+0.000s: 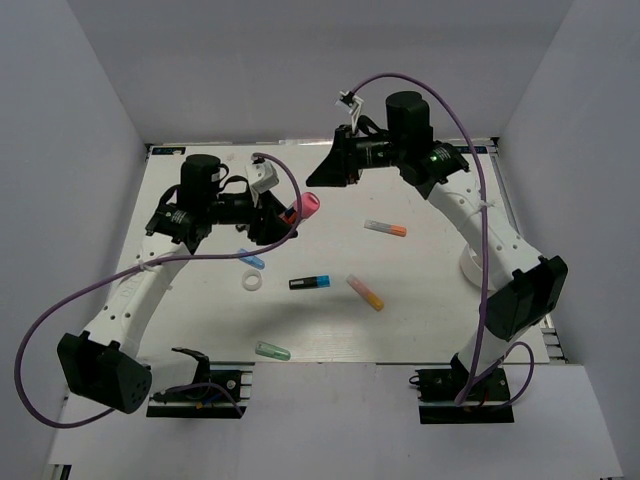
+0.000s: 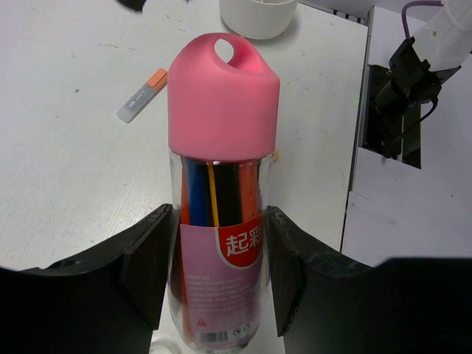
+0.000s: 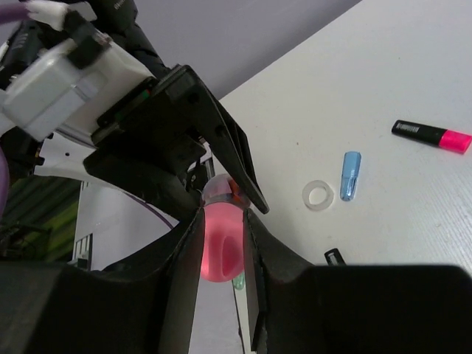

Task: Sort the stationery into containers
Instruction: Pick up the stationery from the center of the board.

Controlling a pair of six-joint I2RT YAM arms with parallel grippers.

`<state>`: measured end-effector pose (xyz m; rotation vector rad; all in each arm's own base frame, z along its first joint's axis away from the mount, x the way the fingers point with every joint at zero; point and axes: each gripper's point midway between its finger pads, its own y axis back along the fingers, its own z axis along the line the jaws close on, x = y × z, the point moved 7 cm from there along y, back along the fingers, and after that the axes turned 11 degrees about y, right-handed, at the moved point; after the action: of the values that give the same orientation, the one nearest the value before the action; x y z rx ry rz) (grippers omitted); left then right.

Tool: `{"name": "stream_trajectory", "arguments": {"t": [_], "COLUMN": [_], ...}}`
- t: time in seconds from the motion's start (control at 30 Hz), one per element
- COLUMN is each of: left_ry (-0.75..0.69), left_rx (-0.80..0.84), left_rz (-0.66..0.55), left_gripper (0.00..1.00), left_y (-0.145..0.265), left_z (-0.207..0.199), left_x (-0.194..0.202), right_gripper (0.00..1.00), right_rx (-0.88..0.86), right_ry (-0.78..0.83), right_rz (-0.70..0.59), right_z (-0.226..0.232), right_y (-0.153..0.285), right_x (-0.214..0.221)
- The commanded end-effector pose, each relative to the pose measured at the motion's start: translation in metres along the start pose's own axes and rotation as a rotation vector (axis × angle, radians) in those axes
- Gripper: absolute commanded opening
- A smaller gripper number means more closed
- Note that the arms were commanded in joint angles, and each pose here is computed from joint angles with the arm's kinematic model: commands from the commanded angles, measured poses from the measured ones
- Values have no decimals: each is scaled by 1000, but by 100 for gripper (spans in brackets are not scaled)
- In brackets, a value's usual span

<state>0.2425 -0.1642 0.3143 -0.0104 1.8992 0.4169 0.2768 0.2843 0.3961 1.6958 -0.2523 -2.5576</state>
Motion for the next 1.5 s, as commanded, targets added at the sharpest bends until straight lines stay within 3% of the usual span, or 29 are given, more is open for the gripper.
{"name": "stream_trajectory", "arguments": {"t": [0.0,0.2,0.43,0.53,0.83,1.47], "left_ry": [-73,-85,-73,-70,-65,-56], "left_rx": [3,12,40,41,30,68], "left_rz": [-44,-49,-50,-46,-65,-66], "left_gripper": [6,6,5,3,2,2], "left_y": [2,-1,-3,-3,-3,-10], "left_z": [-11,-15,-20,-20,-21,-20], "left_x": [-13,-11,-3,0,1,-1], "right_gripper": [33,34,53,54,52,53], "right_rx": [-18,-54,-62,-45,-72,-86], "right_ry": [-17,-42,-39,-18,-45,-66], "right_rz": [0,17,2,-29,-23,21], "right_z": [1,6,12,12,15,13], "right_y": [-2,2,10,18,37,28], "right_x": [6,16,14,0,17,39]}}
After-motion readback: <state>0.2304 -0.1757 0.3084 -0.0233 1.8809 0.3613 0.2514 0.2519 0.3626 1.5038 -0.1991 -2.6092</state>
